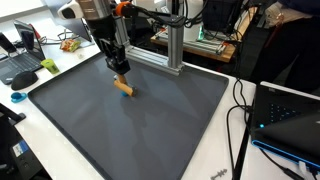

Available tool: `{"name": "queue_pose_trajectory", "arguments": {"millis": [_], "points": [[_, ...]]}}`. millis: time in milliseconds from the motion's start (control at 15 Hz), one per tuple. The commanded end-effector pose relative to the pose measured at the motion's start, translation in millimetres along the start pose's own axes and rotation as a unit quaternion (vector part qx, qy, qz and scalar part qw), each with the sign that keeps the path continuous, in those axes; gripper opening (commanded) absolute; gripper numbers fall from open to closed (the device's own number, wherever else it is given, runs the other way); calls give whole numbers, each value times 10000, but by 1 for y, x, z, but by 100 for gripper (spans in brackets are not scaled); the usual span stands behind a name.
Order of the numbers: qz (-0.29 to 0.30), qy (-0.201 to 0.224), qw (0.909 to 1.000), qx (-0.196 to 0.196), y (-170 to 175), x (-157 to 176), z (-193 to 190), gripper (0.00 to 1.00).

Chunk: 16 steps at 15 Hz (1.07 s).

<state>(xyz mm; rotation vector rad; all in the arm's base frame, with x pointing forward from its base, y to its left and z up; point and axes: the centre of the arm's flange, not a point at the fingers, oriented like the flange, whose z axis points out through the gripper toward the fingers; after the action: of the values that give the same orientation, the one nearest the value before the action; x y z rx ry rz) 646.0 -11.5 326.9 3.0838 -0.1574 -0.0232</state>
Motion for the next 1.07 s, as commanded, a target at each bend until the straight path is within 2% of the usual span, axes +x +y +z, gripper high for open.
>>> {"name": "queue_pose_trajectory", "arguments": {"millis": [0, 667, 1000], "points": [[-54, -92, 9999, 132, 0, 8, 6, 22], [37, 97, 9999, 125, 2, 19, 9, 22], [18, 47, 9999, 94, 1, 24, 15, 22]]}}
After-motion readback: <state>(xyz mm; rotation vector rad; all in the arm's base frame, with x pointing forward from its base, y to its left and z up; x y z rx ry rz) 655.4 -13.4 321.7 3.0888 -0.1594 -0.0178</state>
